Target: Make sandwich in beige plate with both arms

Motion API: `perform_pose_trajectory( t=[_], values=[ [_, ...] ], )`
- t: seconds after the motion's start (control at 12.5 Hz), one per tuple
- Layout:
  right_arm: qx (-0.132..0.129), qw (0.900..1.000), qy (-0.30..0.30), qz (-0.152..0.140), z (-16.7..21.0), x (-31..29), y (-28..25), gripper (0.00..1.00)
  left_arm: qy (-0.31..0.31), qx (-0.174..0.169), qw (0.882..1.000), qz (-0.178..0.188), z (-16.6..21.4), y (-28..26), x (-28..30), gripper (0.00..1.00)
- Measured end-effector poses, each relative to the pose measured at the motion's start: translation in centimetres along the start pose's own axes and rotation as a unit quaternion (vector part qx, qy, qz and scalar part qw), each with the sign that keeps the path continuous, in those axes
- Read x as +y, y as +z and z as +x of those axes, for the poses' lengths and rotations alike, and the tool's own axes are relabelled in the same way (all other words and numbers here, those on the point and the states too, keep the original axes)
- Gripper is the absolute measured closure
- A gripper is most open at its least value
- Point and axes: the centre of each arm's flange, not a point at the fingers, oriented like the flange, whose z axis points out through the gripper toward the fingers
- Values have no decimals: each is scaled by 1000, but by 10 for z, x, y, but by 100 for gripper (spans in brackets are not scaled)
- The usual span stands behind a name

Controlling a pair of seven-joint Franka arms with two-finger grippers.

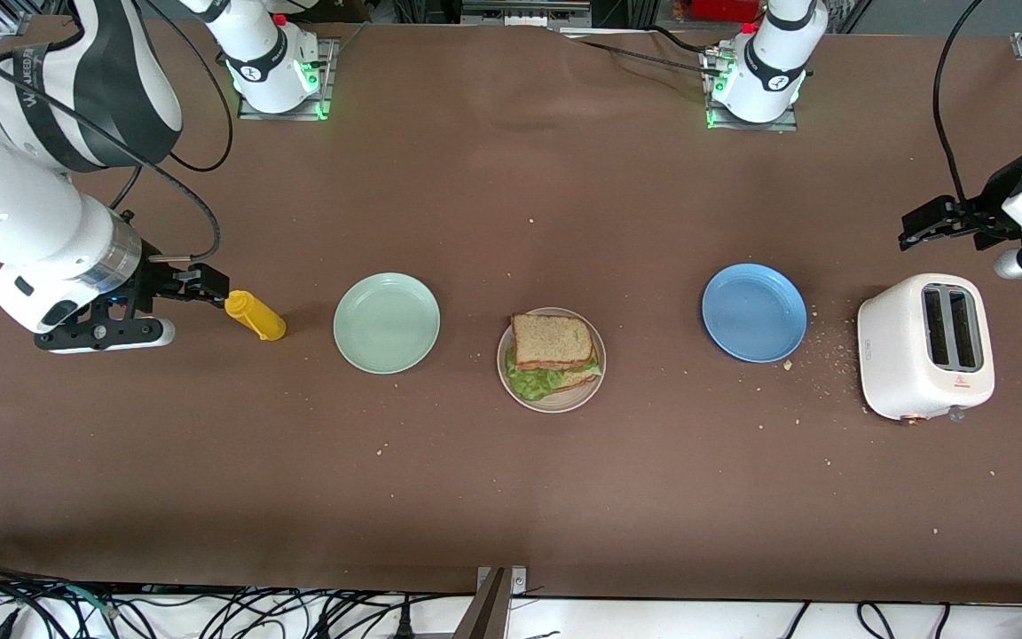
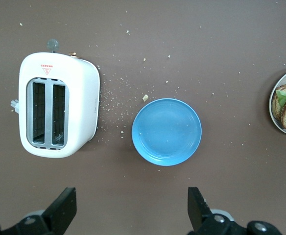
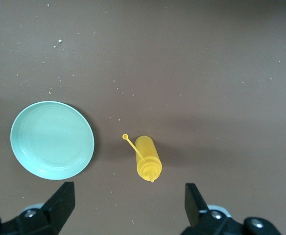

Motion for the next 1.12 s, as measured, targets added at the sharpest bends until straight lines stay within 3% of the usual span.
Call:
perform_pose_trajectory(
  t=[1.12],
  values=[
    [0,1000,4,2,0,0,0,0,1,2,1000,0,2,1,2,0]
  ],
)
